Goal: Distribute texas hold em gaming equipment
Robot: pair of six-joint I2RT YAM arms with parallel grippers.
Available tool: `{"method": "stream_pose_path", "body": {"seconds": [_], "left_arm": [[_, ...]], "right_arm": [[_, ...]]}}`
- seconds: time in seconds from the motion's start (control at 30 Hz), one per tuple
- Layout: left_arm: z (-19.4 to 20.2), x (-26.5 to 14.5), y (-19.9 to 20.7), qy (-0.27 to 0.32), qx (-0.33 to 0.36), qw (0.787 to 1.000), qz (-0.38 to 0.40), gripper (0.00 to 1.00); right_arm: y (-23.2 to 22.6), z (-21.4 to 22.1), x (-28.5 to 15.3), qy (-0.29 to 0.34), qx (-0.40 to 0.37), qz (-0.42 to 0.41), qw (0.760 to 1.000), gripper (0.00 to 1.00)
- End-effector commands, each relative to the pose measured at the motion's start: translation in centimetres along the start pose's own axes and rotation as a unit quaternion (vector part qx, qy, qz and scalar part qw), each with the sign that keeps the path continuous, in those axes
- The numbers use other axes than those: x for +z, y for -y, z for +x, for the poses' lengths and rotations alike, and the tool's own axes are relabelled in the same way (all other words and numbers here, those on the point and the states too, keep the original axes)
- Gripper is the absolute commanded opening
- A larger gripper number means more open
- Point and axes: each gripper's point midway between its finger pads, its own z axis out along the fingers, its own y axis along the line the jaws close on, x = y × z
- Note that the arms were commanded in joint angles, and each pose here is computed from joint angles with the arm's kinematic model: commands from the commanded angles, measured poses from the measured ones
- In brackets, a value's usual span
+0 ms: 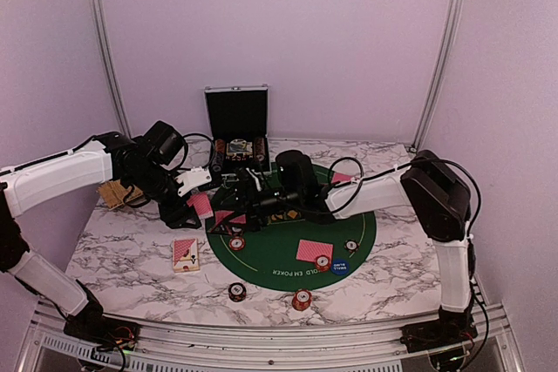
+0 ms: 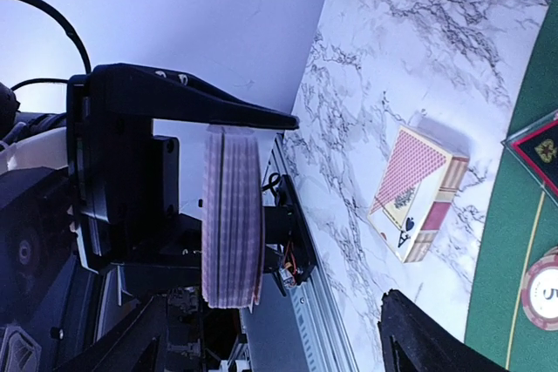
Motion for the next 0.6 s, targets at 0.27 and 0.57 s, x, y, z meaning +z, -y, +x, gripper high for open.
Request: {"method": "stream_pose_path", "body": {"seconds": [0.27, 0.57], "left_arm": [[-1.2, -0.6, 0.0, 0.021, -0.001, 1.000, 0.006, 0.00], [-1.4, -0.7, 0.0, 0.024, -0.002, 1.000, 0.006, 0.00]], "right_arm": [[-2.4, -0.8, 2.5, -0.016, -0.019, -0.032, 0.999, 0.83], [-2.3, -0.7, 4.2, -0.029, -0.015, -0.042, 0.999, 0.84]]}}
